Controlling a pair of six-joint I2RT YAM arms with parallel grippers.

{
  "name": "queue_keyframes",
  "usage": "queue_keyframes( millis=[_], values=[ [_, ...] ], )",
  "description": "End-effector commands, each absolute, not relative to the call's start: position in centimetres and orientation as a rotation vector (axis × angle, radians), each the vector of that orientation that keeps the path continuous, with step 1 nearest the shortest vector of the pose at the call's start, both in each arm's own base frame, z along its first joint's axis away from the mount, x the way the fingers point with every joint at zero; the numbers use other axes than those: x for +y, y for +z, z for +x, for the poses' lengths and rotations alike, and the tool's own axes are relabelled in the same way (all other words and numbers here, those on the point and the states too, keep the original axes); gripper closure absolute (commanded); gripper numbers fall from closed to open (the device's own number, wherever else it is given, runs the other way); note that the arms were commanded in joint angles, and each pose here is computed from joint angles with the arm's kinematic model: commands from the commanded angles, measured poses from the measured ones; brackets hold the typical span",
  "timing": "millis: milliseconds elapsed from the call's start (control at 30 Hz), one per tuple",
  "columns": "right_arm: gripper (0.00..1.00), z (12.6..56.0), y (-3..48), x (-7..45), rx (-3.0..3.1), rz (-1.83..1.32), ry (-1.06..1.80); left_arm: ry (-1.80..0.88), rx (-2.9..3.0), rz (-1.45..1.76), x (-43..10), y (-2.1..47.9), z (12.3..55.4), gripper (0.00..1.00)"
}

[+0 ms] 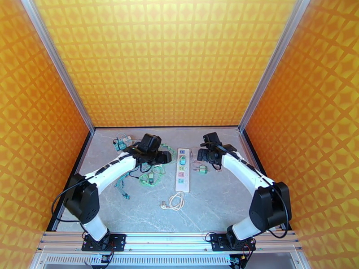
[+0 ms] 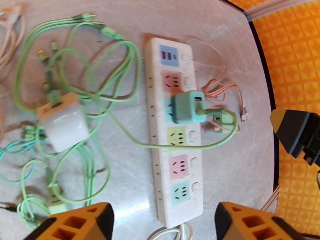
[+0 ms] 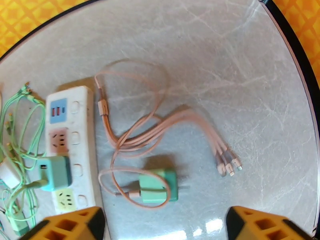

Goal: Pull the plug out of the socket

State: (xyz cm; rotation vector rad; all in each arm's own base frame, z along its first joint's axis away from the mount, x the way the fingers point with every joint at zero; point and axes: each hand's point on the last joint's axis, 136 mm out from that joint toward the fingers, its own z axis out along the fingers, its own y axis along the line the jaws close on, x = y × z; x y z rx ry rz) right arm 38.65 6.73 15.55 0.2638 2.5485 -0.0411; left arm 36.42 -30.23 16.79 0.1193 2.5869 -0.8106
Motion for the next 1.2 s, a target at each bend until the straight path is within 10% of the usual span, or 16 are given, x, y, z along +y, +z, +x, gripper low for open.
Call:
queue_keyframes(
  millis=[0, 1167],
  values=[
    [0.02, 38.1, 16.1, 7.0, 2.528, 0.268, 0.006, -0.849, 2.569, 0.2, -32.4, 17.3, 36.4, 0.36],
    [0.05, 36.9, 14.9, 10.0, 2.516, 0.347, 0.306, -0.316, 2.596, 0.316, -40.2, 6.8, 43.7, 0.42]
  ],
)
